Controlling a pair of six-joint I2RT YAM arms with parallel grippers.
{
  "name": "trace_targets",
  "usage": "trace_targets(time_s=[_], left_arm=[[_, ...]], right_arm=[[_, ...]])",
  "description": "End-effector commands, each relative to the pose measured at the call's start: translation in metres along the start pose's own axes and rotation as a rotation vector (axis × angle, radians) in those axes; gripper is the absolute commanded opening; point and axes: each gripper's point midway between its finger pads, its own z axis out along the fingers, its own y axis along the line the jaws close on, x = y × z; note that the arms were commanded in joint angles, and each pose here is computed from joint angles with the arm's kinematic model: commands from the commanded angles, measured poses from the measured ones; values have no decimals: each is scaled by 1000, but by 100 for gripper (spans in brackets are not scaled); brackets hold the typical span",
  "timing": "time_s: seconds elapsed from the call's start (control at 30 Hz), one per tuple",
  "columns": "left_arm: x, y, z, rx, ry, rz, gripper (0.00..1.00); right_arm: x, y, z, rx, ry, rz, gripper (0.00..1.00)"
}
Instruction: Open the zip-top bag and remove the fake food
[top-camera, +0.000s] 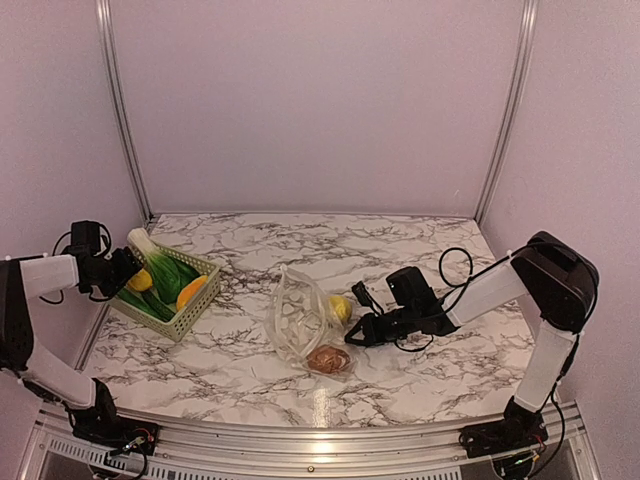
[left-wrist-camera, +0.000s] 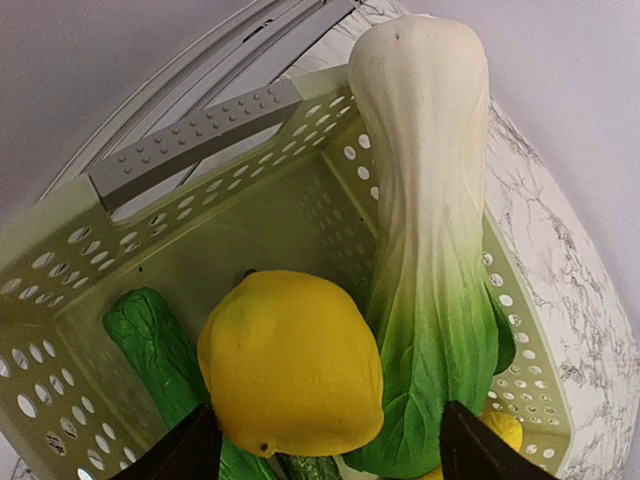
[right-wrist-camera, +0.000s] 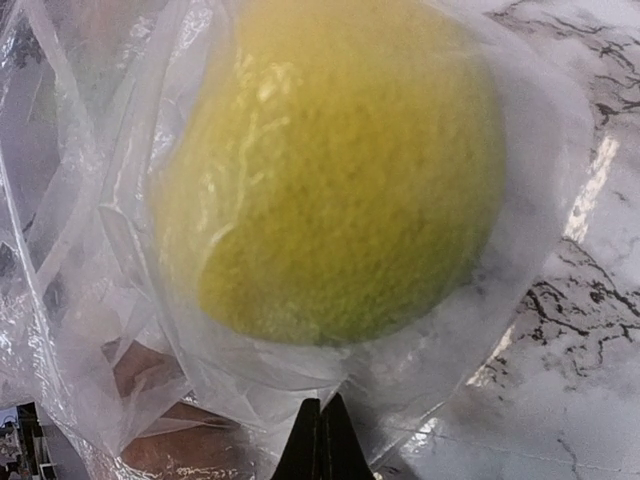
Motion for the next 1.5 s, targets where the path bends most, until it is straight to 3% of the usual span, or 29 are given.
trace_targets(time_s=[0.0,0.1,0.3,0.6,0.8,1.0,1.13,1.3,1.47], left_arm=[[-12,-11,-10,31,-26,12,85],[-12,-21,-25,81,-51,28,88],[5,-61,-55,231,-51,129,81],[122,-165,-82,590,180,449,72],[202,-194,-85,711,318,592,66],[246,-210,-72,732,396,634,63],[261,-216,-63,738,428,631,59],[284,-228,-58,765,468,632,55],[300,-239,-50,787,487,620,55]], right_arm=[[-2,1,-8,1,-9,-15,0],[-5,3,-11,-5,-21,-20,0],[-11,10,-14,-24,-45,-39,0],[-26,24,-23,-56,-91,-66,0],[-32,40,-32,-102,-117,-96,0],[-33,40,-34,-98,-114,-100,1],[-34,30,-38,-70,-119,-71,28],[-46,11,-51,-38,-164,-22,47],[-62,-4,-56,-33,-195,23,51]])
